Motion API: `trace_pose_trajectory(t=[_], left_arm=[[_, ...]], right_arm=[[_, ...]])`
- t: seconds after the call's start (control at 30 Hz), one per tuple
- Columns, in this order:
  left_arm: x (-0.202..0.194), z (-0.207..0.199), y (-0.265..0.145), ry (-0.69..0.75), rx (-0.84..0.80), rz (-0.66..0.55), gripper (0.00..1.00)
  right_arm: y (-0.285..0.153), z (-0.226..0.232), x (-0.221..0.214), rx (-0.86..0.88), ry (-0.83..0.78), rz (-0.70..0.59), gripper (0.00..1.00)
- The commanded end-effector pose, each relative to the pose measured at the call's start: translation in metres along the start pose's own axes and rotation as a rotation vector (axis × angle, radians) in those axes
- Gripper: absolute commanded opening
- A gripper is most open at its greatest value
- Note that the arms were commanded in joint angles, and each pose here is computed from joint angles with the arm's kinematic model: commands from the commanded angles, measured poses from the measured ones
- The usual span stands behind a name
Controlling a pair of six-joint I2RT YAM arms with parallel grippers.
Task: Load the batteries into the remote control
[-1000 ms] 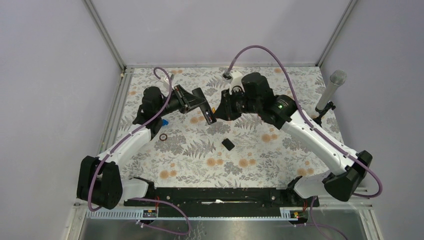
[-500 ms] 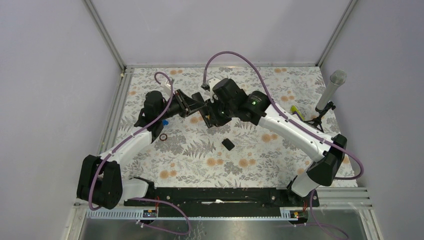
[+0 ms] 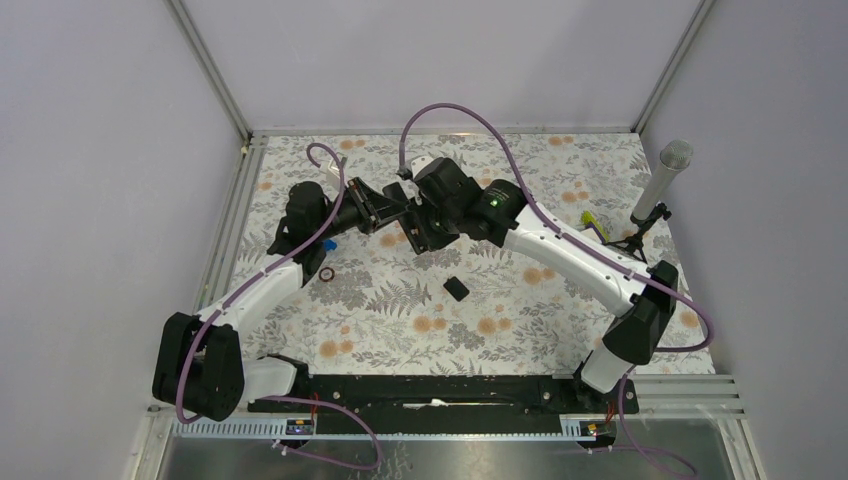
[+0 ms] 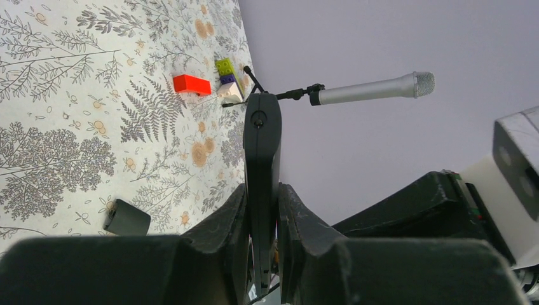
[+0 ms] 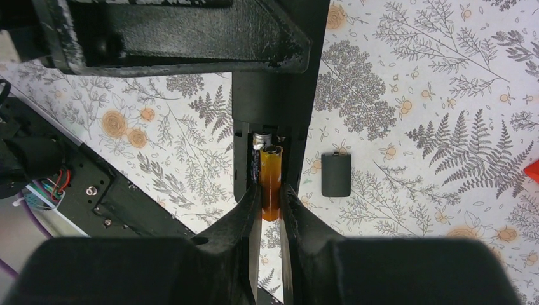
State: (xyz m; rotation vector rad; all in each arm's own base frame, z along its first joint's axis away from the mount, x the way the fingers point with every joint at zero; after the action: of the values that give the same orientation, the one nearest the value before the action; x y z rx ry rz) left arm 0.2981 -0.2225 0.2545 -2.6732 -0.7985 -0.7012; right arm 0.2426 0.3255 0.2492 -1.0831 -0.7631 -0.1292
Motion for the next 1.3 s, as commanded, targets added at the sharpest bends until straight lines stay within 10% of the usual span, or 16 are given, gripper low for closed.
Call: trace_pose_trajectory(t=[0.0, 1.27], left_arm=[[0.009, -0.022, -0.004, 0.050, -0.079, -0.040, 0.00], [0.012, -0.016, 0.001, -0.050, -0.070, -0.013, 0.00]], right_arm=[[-0.006, 0.003, 0.009, -0.015, -0.021, -0.031, 0.05], [-0.008, 0.003, 0.014, -0.019, 0.017, -0.067, 0.28]])
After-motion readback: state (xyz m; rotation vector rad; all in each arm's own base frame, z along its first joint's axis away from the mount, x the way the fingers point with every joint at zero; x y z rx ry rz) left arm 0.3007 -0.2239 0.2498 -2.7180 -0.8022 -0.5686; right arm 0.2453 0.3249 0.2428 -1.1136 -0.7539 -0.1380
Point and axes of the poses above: each gripper's point midway between its finger pads, its own y axis out along the fingers, its own z axis along the line the jaws close on, x = y × z, the point moved 2 cm from there along -y, back along the fingers, and after that the axes turned 10 degrees about y, right-handed, at the moved point
